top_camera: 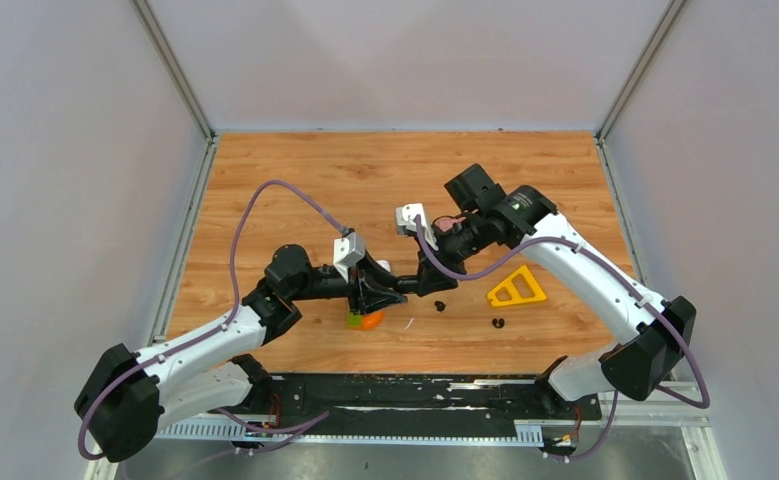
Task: Insert the wireless bluetooth earbuds into the charging case
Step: Pick up the charging case at the center of the board.
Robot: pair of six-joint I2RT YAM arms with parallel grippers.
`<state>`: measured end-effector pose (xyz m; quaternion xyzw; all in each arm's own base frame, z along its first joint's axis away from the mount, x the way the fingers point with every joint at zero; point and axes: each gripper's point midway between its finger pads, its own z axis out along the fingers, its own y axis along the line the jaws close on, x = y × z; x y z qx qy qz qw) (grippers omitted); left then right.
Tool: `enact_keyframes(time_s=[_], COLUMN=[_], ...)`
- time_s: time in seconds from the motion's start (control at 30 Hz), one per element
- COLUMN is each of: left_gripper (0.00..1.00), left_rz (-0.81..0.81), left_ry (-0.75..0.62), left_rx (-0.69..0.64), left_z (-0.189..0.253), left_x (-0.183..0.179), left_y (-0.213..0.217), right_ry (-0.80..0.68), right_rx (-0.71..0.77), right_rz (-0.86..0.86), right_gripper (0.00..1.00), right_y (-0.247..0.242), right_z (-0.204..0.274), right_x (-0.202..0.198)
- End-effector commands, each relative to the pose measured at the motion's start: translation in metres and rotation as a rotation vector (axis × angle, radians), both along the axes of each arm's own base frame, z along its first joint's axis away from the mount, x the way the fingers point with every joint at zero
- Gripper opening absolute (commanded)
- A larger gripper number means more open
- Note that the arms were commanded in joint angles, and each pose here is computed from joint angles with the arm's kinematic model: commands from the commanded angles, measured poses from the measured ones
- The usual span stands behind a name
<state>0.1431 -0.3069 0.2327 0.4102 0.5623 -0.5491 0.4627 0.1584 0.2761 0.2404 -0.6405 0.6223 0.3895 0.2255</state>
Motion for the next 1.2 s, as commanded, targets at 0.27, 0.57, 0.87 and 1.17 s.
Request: enact_keyframes(time_s=[0.27,0.57,0.87,1.17], left_gripper=[0.42,0.41,0.4,0.42], left_rz=[-0.009,-0.004,-0.002,0.002], left_ry=[-0.039,-0.032,-0.021,-0.017], left_rx=[-0.03,-0.028,-0.03,-0.037], left_z=[0.009,0.009,0.009,0.011], left_x=[0.001,0.002,0.004,0.004], left_y=[-0.003,-0.004,-0.005,-0.005], right_ry=[-0.003,0.001,0.012,0.006], right_rx=[0.067,0.074,0.068,0.049], right_rz=[0.019,0.018,0.003,-0.003], right_gripper=[0.17,0.18,0.21,0.22], right_y=[0.013,0.013,0.013,0.013], right_z=[0.015,0.017,0.011,0.005], right_x=[0.002,0.001,0.0,0.001])
